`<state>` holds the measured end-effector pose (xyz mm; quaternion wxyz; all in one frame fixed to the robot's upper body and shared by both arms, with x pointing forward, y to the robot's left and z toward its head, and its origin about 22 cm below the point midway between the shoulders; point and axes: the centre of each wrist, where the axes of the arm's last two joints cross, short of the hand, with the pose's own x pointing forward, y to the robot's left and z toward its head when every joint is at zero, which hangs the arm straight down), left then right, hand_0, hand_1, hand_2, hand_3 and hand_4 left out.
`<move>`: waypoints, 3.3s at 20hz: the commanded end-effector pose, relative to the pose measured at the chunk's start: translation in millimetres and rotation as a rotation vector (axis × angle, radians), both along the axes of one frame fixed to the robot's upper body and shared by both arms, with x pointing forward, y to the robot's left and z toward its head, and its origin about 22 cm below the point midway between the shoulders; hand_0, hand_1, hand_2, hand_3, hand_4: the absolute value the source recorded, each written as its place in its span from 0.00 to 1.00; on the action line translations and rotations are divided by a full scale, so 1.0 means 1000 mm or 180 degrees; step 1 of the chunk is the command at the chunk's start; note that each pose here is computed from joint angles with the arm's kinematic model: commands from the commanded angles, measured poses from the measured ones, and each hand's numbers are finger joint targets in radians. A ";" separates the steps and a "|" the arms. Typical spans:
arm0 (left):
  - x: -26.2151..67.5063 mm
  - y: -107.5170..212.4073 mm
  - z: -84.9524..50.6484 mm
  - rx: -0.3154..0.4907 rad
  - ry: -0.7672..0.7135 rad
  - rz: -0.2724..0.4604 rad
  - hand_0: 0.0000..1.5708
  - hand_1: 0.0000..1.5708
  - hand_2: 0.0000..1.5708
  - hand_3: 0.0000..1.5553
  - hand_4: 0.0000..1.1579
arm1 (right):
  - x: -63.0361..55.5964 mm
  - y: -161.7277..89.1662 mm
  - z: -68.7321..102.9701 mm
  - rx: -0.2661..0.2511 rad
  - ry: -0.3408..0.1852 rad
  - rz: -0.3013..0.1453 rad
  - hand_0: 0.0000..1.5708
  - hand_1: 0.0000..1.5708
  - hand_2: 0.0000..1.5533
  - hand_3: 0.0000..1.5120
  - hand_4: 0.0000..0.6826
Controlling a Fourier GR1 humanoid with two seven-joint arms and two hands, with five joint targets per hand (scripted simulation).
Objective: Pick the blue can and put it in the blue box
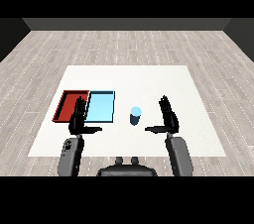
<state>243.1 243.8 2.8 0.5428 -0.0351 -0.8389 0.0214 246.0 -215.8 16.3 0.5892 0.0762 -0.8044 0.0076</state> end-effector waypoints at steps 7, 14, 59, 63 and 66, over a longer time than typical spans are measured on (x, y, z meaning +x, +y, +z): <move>0.0067 -0.010 0.001 -0.0087 -0.0060 0.0000 0.00 0.00 0.00 0.00 0.00 | -0.021 -0.010 -0.040 0.0005 0.0035 -0.0040 0.00 0.00 0.00 0.00 0.00; -0.0084 -0.010 -0.017 -0.0065 -0.0018 -0.0032 0.00 0.00 0.00 0.00 0.00 | 0.022 -0.016 -0.019 0.0156 0.0282 0.0054 0.00 0.00 0.00 0.00 0.00; -0.0059 0.010 0.008 -0.0139 -0.0128 0.0010 0.00 0.00 0.00 0.00 0.00 | 0.048 0.066 -0.081 0.0430 0.0798 0.0224 0.00 0.00 0.00 0.00 0.00; 0.0007 -0.008 0.007 -0.0151 -0.0130 0.0112 0.00 0.00 0.00 0.00 0.00 | 0.057 0.080 -0.080 0.0442 0.0814 0.0190 0.00 0.00 0.00 0.00 0.00; -0.0084 0.015 0.011 -0.0092 -0.0159 0.0131 0.00 0.00 0.00 0.00 0.00 | 0.048 0.086 -0.078 0.0448 0.0810 0.0204 0.00 0.00 0.00 0.00 0.00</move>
